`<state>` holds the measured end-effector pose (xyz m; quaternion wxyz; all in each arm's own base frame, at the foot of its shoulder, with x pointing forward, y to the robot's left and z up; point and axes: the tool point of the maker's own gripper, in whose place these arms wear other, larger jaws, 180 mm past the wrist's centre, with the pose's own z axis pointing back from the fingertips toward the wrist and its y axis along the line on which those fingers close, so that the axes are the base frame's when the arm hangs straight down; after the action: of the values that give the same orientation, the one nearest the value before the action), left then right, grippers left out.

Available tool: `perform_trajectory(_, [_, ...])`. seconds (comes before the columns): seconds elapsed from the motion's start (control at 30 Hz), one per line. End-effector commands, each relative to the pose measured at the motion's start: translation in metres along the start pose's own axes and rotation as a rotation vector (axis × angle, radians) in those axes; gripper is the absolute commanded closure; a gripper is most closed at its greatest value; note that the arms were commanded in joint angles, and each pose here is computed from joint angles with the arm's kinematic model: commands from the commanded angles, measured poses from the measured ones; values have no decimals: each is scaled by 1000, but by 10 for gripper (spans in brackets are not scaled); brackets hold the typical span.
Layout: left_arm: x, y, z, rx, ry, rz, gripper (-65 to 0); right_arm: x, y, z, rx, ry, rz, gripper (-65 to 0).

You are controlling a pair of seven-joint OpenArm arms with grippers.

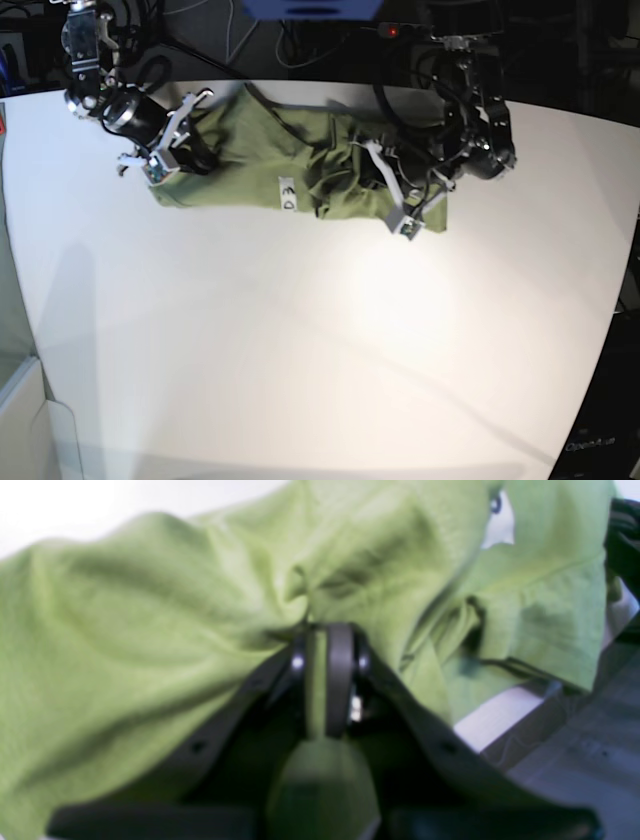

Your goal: Fold the T-shirt properly

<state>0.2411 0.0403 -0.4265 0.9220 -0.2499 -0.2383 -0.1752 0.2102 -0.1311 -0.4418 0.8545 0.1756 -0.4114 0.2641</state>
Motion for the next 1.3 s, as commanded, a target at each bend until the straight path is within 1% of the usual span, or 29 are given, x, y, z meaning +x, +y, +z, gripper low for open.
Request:
perform_trajectory(0.0, [10, 0, 4, -1, -32, -15, -44, -25, -2, 4, -5, 122, 37, -68])
perform_trajectory(0.13, [4, 23, 14, 48, -18, -11, -44, -23, -4, 3, -8, 118, 38, -68])
perform_trajectory(0.23, [1, 35, 21, 76, -6, -29, -44, -13, -13, 0, -21, 104, 54, -68])
perform_trajectory(0.37, [-2, 47, 27, 99, 10, -41, -44, -10, -24, 3, -34, 108, 81, -68])
perform_trajectory(0.47, [-3, 48, 28, 103, 12, -43, -44, -6, -30, 3, -40, 105, 93, -68])
perform_trajectory(0.53, [-2, 47, 27, 100, 9, -41, -44, 0, -40, 4, -53, 103, 117, -68])
perform_trajectory(0.63, [5, 45, 26, 93, -6, -41, -44, 2, -48, 6, -66, 127, 136, -68])
perform_trajectory(0.7, [6, 44, 25, 90, -10, -40, -44, 5, -59, 11, -80, 148, 169, -65])
perform_trajectory(0.8, [10, 39, 24, 82, -23, -39, -44, 21, -59, 17, -86, 129, 222, -64])
perform_trajectory(0.93, [11, 38, 23, 79, -25, -37, -44, 44, -46, 28, -86, 108, 305, -64])
perform_trajectory(1.03, [11, 37, 23, 77, -26, -36, -44, 65, -44, 44, -124, 77, 350, -65])
perform_trajectory(1.1, [11, 38, 23, 79, -25, -37, -43, 77, -43, 53, -155, 52, 363, -67])
perform_trajectory(1.17, [11, 38, 23, 79, -25, -37, -43, 84, -52, 64, -217, 42, 344, -68])
perform_trajectory(1.27, [11, 38, 23, 80, -26, -39, -43, 79, -78, 83, -345, 47, 254, -70])
